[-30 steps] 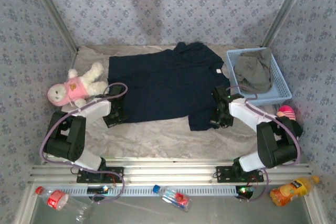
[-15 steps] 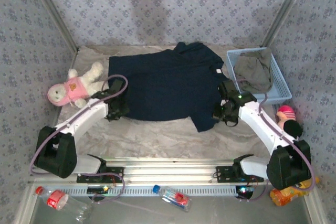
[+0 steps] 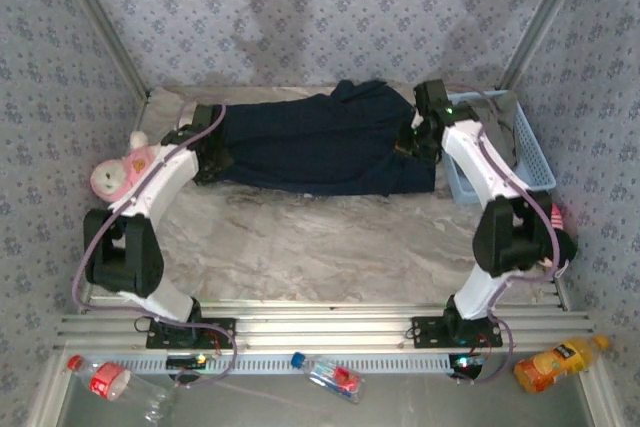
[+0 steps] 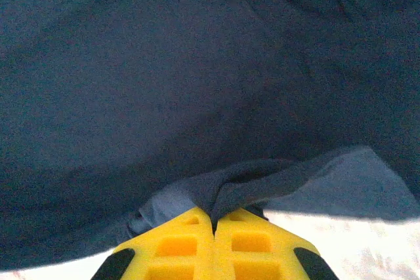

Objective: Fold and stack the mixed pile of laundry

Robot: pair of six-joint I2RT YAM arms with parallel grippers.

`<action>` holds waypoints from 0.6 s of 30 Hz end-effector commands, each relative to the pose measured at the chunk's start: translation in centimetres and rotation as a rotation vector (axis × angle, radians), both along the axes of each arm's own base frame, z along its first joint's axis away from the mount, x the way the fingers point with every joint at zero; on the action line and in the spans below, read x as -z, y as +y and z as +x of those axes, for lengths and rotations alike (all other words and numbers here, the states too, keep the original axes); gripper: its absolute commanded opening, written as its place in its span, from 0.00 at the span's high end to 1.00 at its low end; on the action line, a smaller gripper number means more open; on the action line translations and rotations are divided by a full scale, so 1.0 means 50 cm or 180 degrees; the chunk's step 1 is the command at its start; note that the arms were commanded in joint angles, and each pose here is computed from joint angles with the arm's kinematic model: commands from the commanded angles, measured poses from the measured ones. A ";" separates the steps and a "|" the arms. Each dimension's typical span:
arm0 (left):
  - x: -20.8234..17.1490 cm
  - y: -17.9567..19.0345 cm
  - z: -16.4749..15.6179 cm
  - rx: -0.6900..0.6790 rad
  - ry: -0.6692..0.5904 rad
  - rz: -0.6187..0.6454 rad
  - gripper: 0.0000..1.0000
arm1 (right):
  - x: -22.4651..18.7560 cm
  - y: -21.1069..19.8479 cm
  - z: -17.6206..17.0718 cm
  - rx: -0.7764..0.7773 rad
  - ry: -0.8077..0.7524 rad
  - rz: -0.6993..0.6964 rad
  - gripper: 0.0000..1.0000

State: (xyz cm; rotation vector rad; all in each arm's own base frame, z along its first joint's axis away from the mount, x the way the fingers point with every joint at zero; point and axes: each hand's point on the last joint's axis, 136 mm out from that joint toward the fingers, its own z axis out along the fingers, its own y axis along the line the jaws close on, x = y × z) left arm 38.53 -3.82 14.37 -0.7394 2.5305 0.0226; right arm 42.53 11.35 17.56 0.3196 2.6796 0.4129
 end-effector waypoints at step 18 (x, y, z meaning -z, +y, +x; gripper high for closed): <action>-0.044 -0.007 0.126 0.0404 0.0078 0.0022 0.03 | -0.007 -0.015 0.155 -0.0018 -0.0202 -0.0232 0.38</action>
